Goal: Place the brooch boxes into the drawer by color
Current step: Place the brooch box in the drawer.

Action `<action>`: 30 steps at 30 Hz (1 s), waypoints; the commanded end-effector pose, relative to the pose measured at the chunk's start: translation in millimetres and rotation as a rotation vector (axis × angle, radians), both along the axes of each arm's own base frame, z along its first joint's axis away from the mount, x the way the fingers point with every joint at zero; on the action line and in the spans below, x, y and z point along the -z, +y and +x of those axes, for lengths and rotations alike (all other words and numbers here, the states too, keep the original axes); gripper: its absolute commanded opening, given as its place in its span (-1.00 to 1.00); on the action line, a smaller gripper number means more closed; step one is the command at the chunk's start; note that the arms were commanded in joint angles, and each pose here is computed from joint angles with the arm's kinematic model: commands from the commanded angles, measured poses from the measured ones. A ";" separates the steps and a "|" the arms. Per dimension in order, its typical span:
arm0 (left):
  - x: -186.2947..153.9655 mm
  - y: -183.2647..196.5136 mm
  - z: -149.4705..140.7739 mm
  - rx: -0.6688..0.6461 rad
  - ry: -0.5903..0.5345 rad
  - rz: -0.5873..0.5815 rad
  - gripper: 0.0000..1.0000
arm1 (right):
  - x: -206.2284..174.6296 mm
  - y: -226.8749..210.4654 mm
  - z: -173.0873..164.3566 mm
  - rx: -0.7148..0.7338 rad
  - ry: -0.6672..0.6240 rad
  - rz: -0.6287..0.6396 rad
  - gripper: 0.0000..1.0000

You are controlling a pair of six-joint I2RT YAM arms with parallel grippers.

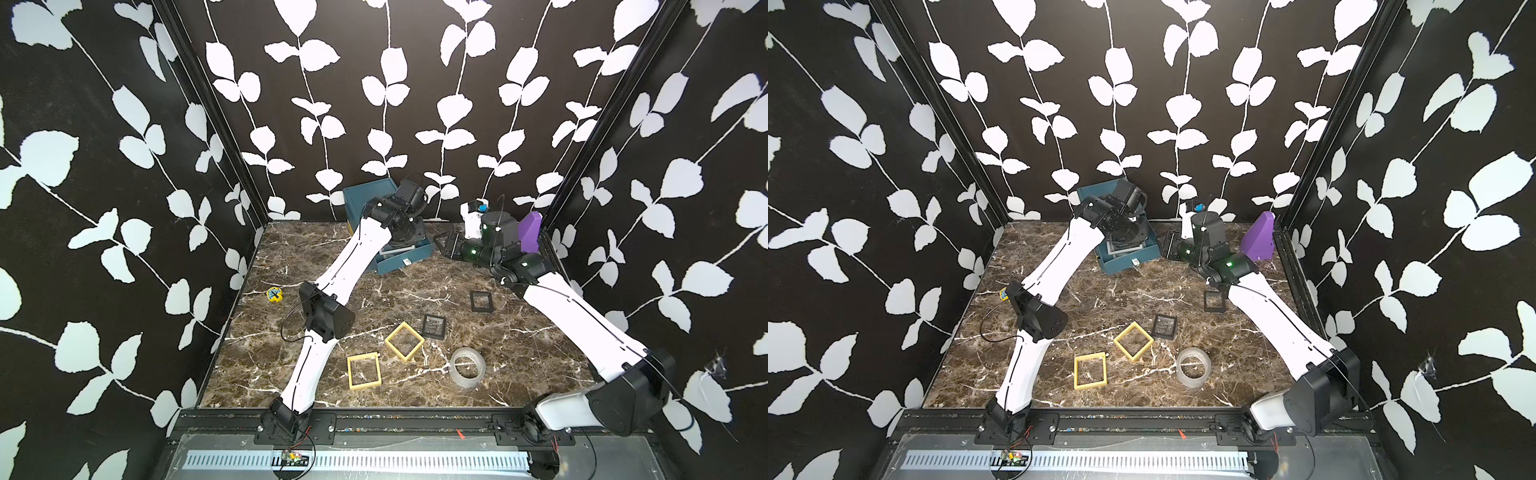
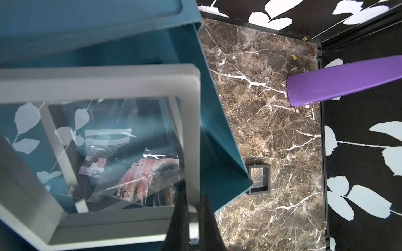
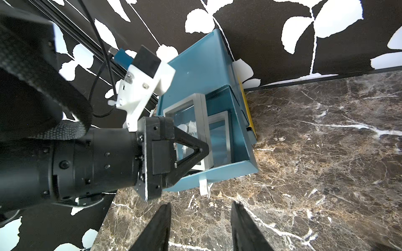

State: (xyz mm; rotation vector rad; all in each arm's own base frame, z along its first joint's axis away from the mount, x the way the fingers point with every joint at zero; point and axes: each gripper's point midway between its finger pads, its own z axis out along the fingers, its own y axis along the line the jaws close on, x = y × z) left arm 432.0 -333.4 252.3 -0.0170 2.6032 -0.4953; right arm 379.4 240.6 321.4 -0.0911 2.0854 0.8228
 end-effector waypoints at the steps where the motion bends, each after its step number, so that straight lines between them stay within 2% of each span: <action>1: -22.0 8.6 -14.3 -0.021 -0.002 -0.014 -1.00 | -7.8 -0.7 -0.1 0.002 -0.027 0.030 -0.06; 11: -21.3 2.4 -17.4 -0.030 0.020 -0.045 -1.00 | -7.0 -0.8 -2.2 0.001 -0.021 0.035 -0.05; 20: -10.4 2.9 -2.7 -0.034 0.034 -0.067 -1.00 | -6.5 -2.4 -5.1 0.001 -0.017 0.036 -0.05; 24: -12.9 -1.8 7.7 -0.025 0.022 -0.118 -1.00 | -6.1 -1.6 -5.6 -0.002 -0.014 0.038 -0.05; 30: -8.7 -14.1 15.4 0.008 0.026 -0.169 -0.78 | -4.8 0.2 -5.1 -0.006 -0.004 0.049 -0.04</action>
